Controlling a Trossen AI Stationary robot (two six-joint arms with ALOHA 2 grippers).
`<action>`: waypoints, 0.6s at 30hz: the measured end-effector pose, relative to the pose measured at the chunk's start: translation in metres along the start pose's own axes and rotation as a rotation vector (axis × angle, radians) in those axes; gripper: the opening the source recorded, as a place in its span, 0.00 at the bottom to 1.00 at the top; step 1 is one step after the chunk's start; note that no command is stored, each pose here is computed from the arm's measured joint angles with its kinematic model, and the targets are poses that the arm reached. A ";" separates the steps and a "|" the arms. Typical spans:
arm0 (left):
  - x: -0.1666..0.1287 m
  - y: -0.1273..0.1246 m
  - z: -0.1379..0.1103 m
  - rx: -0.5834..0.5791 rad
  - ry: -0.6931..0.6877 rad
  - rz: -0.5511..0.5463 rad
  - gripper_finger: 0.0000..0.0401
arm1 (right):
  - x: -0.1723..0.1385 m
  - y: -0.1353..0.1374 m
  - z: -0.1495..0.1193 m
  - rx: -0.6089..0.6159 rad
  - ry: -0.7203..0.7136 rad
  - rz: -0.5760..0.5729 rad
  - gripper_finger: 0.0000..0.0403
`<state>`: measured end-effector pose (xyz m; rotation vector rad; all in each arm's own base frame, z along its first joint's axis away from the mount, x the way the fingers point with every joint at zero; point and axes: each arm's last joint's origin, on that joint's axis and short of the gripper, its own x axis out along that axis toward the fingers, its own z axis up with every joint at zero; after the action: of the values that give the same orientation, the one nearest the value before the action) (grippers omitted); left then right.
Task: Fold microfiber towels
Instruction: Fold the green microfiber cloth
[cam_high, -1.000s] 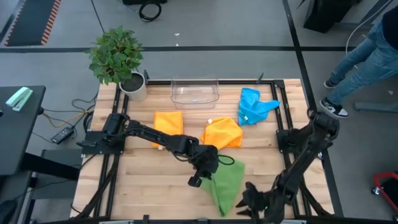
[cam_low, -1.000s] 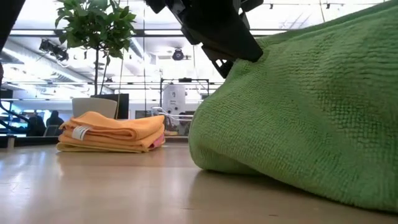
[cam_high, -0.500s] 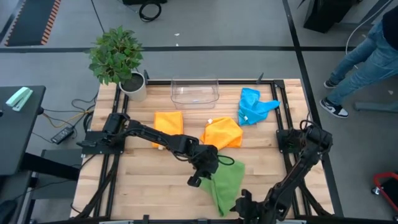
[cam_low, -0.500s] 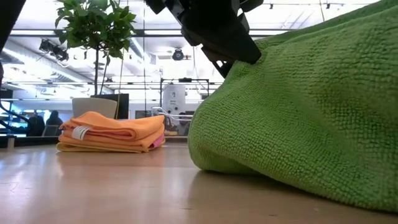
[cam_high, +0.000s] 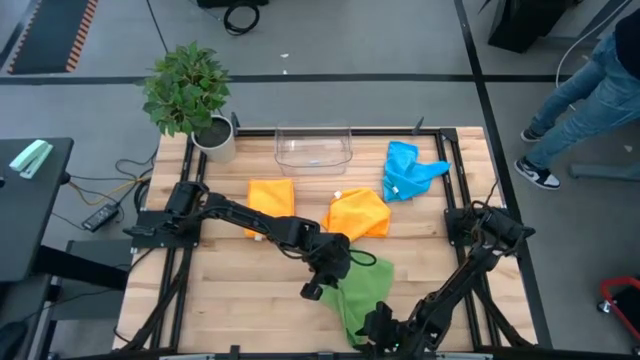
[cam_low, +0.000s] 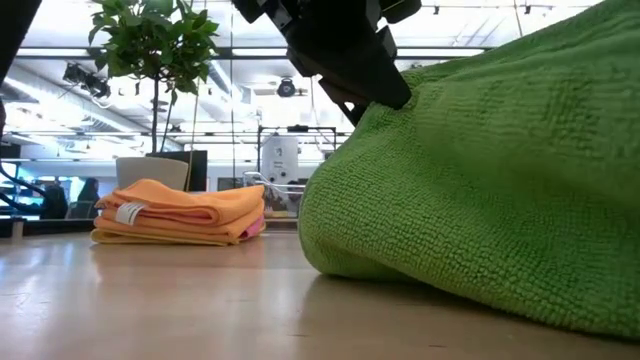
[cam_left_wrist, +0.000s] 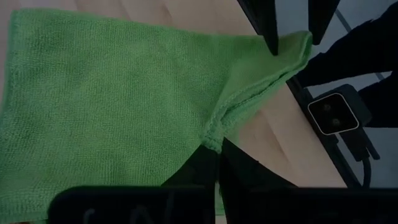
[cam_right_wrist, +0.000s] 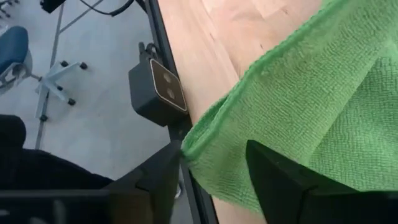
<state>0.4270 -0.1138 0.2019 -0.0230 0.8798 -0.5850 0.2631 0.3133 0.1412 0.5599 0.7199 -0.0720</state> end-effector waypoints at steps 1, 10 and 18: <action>0.000 0.000 0.000 0.000 0.001 0.000 0.03 | 0.000 0.000 0.000 0.005 0.001 -0.003 0.44; -0.001 0.004 -0.003 -0.019 0.023 0.003 0.04 | -0.011 0.003 0.003 0.031 0.007 0.008 0.03; -0.004 0.010 -0.004 -0.036 0.030 0.013 0.04 | -0.064 0.000 0.029 -0.010 0.071 -0.066 0.03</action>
<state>0.4268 -0.1027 0.1994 -0.0408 0.9190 -0.5588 0.2321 0.2900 0.2004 0.5309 0.8074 -0.1101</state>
